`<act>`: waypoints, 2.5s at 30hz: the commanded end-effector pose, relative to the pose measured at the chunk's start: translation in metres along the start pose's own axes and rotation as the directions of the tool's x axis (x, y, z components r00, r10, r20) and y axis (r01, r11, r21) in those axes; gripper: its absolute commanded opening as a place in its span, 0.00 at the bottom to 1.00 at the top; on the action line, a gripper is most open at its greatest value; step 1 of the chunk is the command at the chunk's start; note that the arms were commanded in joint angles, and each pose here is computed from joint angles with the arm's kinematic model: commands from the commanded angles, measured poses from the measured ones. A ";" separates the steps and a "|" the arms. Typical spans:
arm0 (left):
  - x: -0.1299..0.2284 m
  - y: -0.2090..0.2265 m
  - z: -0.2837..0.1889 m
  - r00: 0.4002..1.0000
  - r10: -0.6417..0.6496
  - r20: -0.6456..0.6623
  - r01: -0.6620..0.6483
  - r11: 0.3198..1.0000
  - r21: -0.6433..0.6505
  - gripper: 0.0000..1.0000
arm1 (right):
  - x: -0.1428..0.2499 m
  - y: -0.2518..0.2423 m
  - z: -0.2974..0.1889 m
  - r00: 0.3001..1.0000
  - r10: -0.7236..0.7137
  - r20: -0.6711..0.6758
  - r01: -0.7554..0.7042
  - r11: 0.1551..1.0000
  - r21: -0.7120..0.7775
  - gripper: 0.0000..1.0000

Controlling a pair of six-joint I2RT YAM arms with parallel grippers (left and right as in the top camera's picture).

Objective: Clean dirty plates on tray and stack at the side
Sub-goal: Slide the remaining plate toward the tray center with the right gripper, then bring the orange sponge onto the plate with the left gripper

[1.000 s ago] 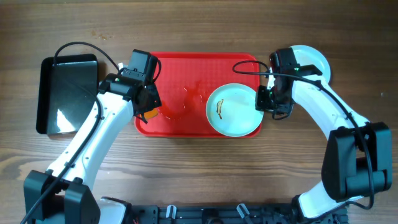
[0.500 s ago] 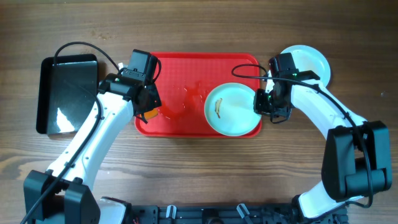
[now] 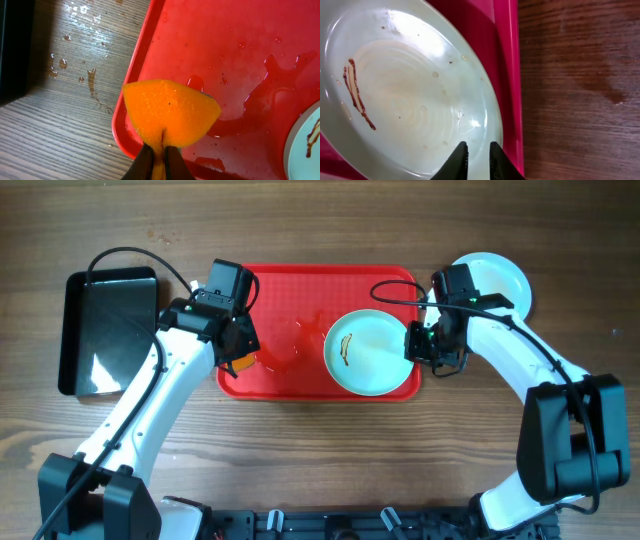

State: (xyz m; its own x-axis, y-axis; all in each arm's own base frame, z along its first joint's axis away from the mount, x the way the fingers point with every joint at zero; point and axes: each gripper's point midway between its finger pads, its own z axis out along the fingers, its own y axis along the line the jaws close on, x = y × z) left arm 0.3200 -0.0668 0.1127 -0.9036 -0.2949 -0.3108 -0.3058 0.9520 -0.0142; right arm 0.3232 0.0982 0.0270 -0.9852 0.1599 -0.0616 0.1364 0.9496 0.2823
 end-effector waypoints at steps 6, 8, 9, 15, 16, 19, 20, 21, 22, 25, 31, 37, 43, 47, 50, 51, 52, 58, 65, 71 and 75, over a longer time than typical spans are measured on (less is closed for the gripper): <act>-0.004 -0.002 -0.003 1.000 -0.023 0.012 0.023 1.000 0.014 0.04 | -0.008 -0.018 0.005 0.999 -0.008 0.042 0.003 0.994 0.106 0.22; -0.004 -0.002 -0.003 1.000 -0.023 0.012 0.023 1.000 0.014 0.04 | -0.010 -0.018 0.004 0.999 -0.010 0.051 0.004 0.994 0.110 0.24; -0.004 -0.002 -0.003 1.000 -0.023 0.012 0.023 1.000 0.014 0.04 | -0.011 -0.018 0.005 0.999 -0.011 0.053 0.005 0.994 0.108 0.24; -0.004 -0.002 -0.003 1.000 -0.023 0.012 0.023 1.000 0.014 0.04 | -0.010 -0.009 0.005 0.999 -0.023 0.045 0.021 0.998 0.058 0.23; -0.004 -0.002 -0.003 1.000 -0.023 0.012 0.023 1.000 0.014 0.04 | -0.010 -0.009 0.005 0.999 -0.024 0.046 0.021 0.998 0.058 0.23; -0.004 -0.002 -0.003 1.000 -0.023 0.012 0.023 1.000 0.014 0.04 | -0.011 -0.005 0.006 0.998 -0.034 0.049 0.032 0.999 0.040 0.23; -0.004 -0.002 -0.003 1.000 -0.023 0.012 0.023 1.000 0.014 0.04 | -0.011 -0.003 0.006 0.998 -0.039 0.047 0.037 0.999 0.028 0.23; -0.004 -0.002 -0.003 1.000 -0.023 0.013 0.023 1.000 0.014 0.04 | -0.011 -0.001 0.006 0.998 -0.038 0.048 0.038 0.999 0.015 0.22; -0.004 -0.002 -0.003 1.000 -0.023 0.013 0.023 1.000 0.014 0.04 | -0.011 0.000 0.006 0.998 -0.038 0.046 0.037 0.999 0.010 0.23; -0.004 -0.002 -0.003 1.000 -0.023 0.012 0.023 1.000 0.014 0.04 | -0.010 -0.001 0.007 0.998 -0.037 0.045 0.037 0.999 0.011 0.22; -0.004 -0.002 -0.003 1.000 -0.023 0.012 0.023 1.000 0.014 0.04 | -0.007 -0.012 0.012 0.998 -0.036 0.049 0.033 0.998 0.061 0.23; -0.004 -0.002 -0.003 1.000 -0.023 0.013 0.023 1.000 0.014 0.04 | -0.003 -0.007 0.015 0.999 -0.036 0.040 0.035 0.999 0.023 0.22; -0.004 -0.002 -0.003 1.000 -0.023 0.013 0.023 1.000 0.014 0.04 | -0.005 0.013 0.016 0.998 -0.041 0.046 0.044 0.997 -0.070 0.19; -0.004 -0.002 -0.003 1.000 -0.023 0.012 0.023 1.000 0.014 0.04 | -0.001 0.025 0.020 0.998 -0.044 0.050 0.047 0.997 -0.057 0.16; -0.004 -0.002 -0.003 1.000 -0.023 0.012 0.023 1.000 0.015 0.04 | 0.003 0.035 0.025 0.998 -0.043 0.054 0.045 0.998 -0.044 0.16; -0.004 -0.002 -0.003 1.000 -0.024 0.012 0.023 1.000 0.014 0.04 | 0.004 0.040 0.027 0.997 -0.046 0.054 0.049 0.998 -0.049 0.16; -0.004 -0.002 -0.003 1.000 -0.023 0.012 0.023 1.000 0.014 0.04 | 0.005 0.044 0.031 0.998 -0.038 0.052 0.041 0.998 -0.052 0.16; -0.003 -0.004 -0.003 1.000 -0.023 0.004 0.023 0.999 0.027 0.04 | 0.013 0.077 0.070 0.998 -0.050 0.030 0.053 0.993 -0.105 0.17; -0.005 -0.006 -0.003 1.000 -0.024 0.013 0.023 0.999 0.034 0.04 | -0.010 0.113 0.073 0.995 -0.003 0.099 0.030 0.963 -0.269 0.08; -0.009 -0.023 -0.003 0.999 -0.029 0.015 0.027 0.993 0.117 0.04 | -0.020 0.112 0.073 0.989 -0.003 0.149 0.040 0.968 -0.248 0.04; -0.010 -0.035 0.001 1.000 -0.028 0.000 0.027 0.985 0.170 0.04 | -0.024 0.106 0.080 0.985 -0.004 0.172 0.041 0.976 -0.212 0.04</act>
State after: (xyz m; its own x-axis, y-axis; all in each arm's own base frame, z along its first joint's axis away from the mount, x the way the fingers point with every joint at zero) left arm 0.3363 -0.0838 0.1175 -0.8892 -0.3044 -0.3417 -0.2818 0.9525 -0.1150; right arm 0.3715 0.2250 0.0026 -0.9545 0.1875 -0.2319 0.0375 0.8469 0.5304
